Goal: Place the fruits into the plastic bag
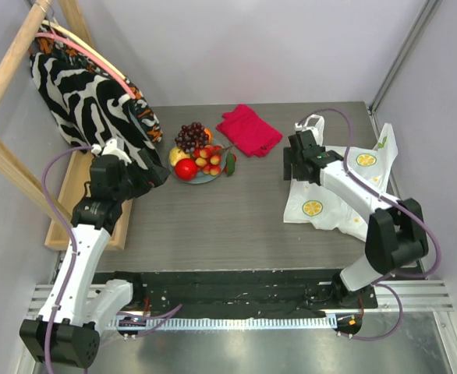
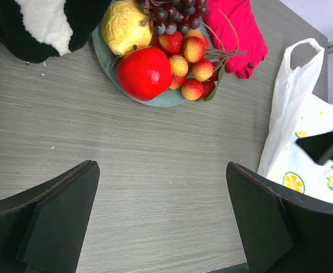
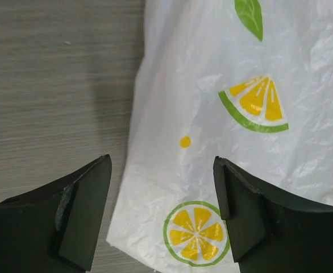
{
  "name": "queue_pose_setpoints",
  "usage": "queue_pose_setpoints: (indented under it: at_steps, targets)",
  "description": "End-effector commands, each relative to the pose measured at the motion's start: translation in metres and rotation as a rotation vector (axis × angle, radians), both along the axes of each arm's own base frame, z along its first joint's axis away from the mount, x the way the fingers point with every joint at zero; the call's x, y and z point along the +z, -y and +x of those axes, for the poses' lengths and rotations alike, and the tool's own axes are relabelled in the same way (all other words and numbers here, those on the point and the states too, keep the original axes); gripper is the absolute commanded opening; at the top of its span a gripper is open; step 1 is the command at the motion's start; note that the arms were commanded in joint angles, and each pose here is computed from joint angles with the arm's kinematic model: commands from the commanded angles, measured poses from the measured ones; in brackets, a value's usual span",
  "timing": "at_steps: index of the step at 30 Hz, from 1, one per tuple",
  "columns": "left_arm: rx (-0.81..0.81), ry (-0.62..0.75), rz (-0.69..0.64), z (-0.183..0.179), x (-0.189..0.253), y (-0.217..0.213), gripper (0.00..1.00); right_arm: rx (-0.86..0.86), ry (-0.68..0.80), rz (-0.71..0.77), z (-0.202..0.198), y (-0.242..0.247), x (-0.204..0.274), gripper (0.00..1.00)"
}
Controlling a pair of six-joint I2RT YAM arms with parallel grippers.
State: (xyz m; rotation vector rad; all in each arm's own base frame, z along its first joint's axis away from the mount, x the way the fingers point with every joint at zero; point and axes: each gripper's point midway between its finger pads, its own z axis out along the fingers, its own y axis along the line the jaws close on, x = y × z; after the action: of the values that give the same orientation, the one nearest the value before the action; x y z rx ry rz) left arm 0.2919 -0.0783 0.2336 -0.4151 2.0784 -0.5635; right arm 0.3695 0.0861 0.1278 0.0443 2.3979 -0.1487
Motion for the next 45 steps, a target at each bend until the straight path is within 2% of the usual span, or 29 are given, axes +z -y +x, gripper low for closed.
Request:
queue_pose_setpoints:
  at_steps: [1, 16, 21, 29, 31, 32, 34, 35, 39, 41, 43, 45]
  targets:
    - [-0.016, 0.043, -0.022, -0.005, 0.010, 0.003, 1.00, -0.126, -0.031, -0.110, -0.003, 0.029, 0.001, 0.81]
    - [-0.020, 0.006, -0.046, -0.007, -0.002, 0.006, 1.00, -0.087, -0.099, -0.104, 0.054, 0.006, -0.043, 0.80]
    - [-0.038, 0.006, -0.061, -0.005, -0.003, 0.011, 1.00, -0.059, -0.131, -0.078, 0.063, 0.001, -0.058, 0.62]
    - [-0.115, 0.001, -0.079, 0.006, -0.001, 0.024, 1.00, -0.060, -0.184, -0.054, 0.064, 0.005, -0.083, 0.54]
    - [-0.141, 0.015, -0.084, 0.007, 0.001, 0.028, 1.00, -0.043, -0.186, -0.029, 0.064, 0.006, -0.080, 0.41]
    - [-0.152, 0.017, -0.090, 0.006, 0.002, 0.030, 1.00, -0.026, -0.185, -0.020, 0.064, 0.005, -0.079, 0.30]
    - [-0.183, 0.030, -0.107, 0.005, 0.005, 0.036, 1.00, 0.079, -0.169, 0.040, 0.065, -0.011, -0.069, 0.20]
    - [-0.193, 0.033, -0.111, 0.005, 0.006, 0.038, 1.00, 0.118, -0.156, 0.074, 0.064, -0.018, -0.063, 0.10]
    - [-0.248, 0.054, -0.130, 0.004, 0.011, 0.055, 1.00, 0.348, -0.046, 0.276, 0.049, -0.063, -0.025, 0.08]
    - [-0.273, 0.052, -0.152, 0.003, 0.010, 0.067, 1.00, 0.454, 0.033, 0.382, 0.035, -0.083, 0.011, 0.08]
    - [-0.302, 0.056, -0.173, 0.006, 0.009, 0.081, 1.00, 0.504, 0.082, 0.429, 0.018, -0.092, 0.028, 0.06]
    - [-0.307, 0.070, -0.192, 0.011, 0.012, 0.092, 1.00, 0.531, 0.064, 0.475, 0.000, -0.099, 0.027, 0.05]
